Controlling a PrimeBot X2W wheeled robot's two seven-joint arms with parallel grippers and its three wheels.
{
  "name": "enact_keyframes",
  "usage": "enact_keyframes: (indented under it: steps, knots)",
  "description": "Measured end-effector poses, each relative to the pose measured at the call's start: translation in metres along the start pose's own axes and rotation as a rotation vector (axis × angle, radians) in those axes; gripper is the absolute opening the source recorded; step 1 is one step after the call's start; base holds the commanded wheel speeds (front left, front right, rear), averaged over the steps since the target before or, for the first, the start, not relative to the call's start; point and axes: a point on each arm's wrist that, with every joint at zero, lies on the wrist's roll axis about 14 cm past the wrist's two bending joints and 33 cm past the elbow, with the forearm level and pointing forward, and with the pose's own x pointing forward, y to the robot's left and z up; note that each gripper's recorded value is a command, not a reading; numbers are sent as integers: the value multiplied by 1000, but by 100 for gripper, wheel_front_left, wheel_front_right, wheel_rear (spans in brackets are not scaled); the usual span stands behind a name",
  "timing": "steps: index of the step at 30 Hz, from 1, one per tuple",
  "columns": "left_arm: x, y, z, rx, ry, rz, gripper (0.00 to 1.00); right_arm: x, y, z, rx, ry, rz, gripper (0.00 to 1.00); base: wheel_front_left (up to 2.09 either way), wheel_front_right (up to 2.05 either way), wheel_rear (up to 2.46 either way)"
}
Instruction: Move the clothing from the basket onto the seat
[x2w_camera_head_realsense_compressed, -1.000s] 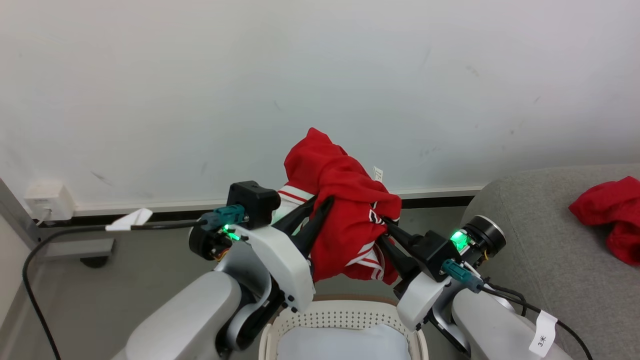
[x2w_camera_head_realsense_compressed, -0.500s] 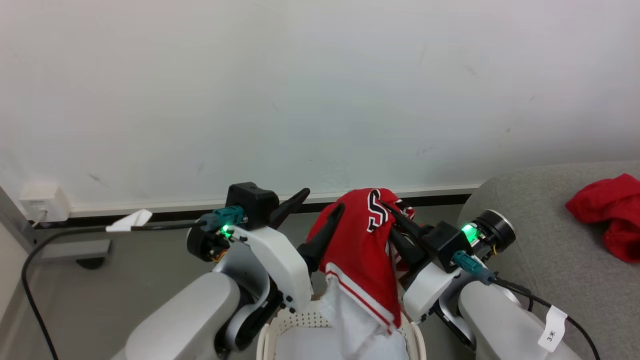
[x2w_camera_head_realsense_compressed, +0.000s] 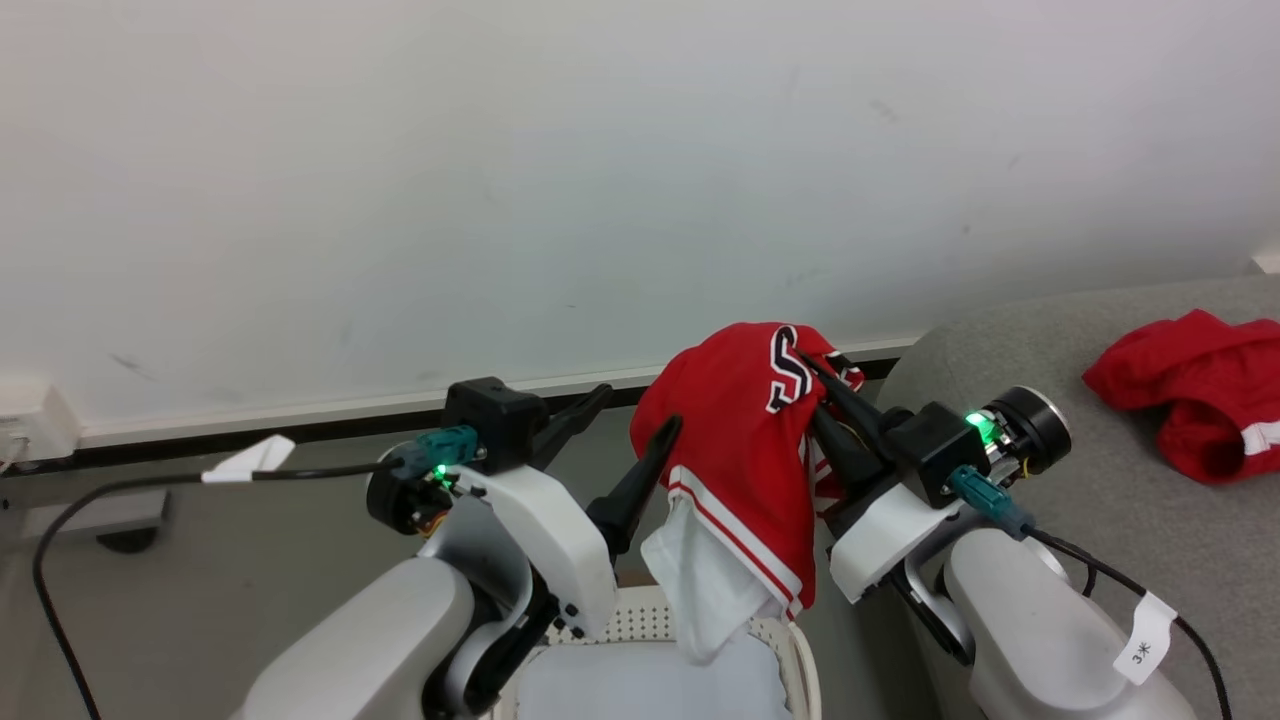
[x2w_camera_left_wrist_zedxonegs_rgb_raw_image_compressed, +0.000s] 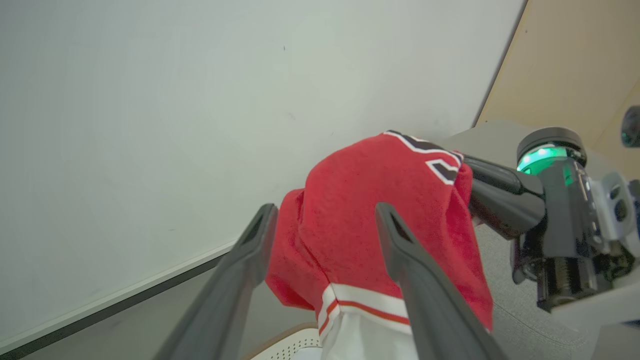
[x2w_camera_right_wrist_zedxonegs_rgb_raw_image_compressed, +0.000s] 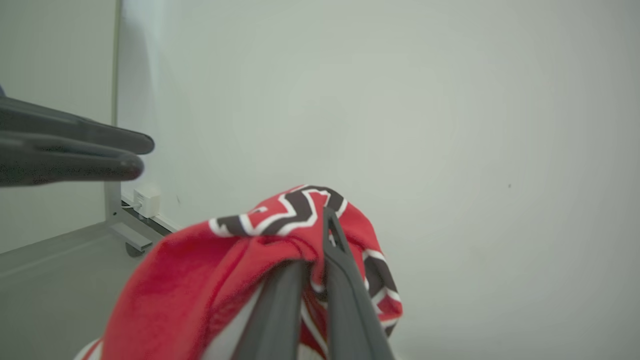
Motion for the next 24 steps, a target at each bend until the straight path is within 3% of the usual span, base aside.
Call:
enact_keyframes:
  steps: [14,24]
  knots:
    - [48,-71,-40,-76,49,-259,100,-57,-116,0,-69,2,-330,0,0,0,0]
    - [87,-81,-72,-66,56,-371,100,-87,-198,-26,-120,65,-529,0,0,0,0]
